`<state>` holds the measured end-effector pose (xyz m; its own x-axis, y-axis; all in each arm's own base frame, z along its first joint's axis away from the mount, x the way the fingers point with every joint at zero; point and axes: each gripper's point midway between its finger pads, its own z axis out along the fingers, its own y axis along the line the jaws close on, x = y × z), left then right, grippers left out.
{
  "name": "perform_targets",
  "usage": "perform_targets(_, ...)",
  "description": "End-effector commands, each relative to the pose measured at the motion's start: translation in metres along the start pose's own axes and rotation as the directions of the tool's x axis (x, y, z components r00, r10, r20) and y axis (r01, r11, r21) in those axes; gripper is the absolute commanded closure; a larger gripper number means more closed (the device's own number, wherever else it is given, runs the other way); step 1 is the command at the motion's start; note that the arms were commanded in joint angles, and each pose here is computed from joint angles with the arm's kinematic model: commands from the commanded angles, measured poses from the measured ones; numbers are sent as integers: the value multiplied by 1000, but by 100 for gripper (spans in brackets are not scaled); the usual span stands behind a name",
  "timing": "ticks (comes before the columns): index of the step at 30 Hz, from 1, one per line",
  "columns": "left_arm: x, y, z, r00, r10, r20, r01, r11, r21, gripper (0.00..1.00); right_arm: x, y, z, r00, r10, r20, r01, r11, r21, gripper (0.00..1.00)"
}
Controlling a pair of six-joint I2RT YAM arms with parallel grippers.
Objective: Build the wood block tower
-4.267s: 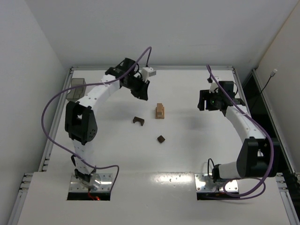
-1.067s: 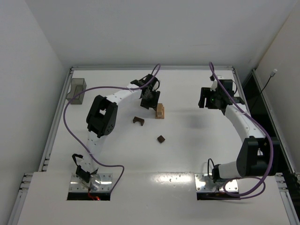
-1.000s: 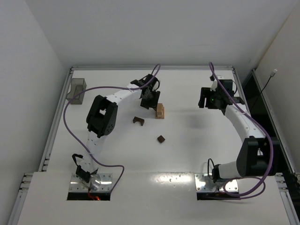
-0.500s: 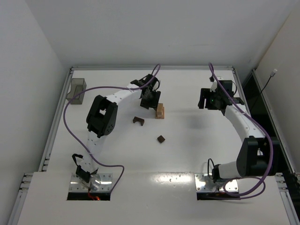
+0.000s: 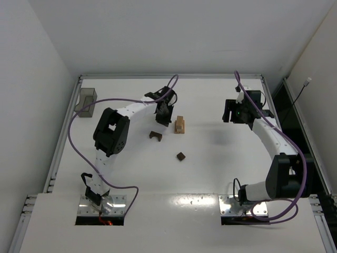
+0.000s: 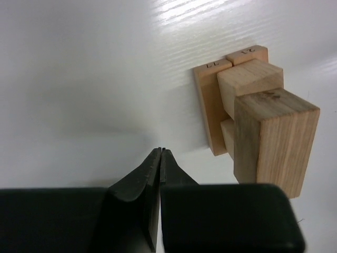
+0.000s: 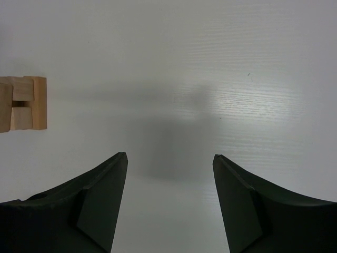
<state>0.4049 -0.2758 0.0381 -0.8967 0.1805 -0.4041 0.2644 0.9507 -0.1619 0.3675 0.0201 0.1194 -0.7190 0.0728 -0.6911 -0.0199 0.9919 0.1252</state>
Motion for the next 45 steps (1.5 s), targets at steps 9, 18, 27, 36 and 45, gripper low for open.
perform_targets(9, -16, -32, -46, 993, 32, 110, -41, 996, 82, 83, -9, 2, -4, 999, 2, 51, -1, 1000, -11, 37)
perform_targets(18, -14, -38, -41, 994, 40, 98, -49, 995, 92, 80, -9, 2, -4, 999, 2, 51, -1, 1000, -11, 37)
perform_targets(27, -10, -41, -37, 995, 51, 82, -60, 992, 114, 74, -9, 4, -4, 999, 2, 51, -1, 1000, -20, 37)
perform_targets(36, -18, -46, -40, 994, 50, 97, -63, 989, 130, 69, -9, 4, -4, 999, 2, 51, -1, 1000, -20, 37)
perform_targets(45, -17, -47, -40, 994, 60, 95, -73, 988, 138, 65, -9, 4, -4, 999, 2, 51, -1, 1000, -20, 37)
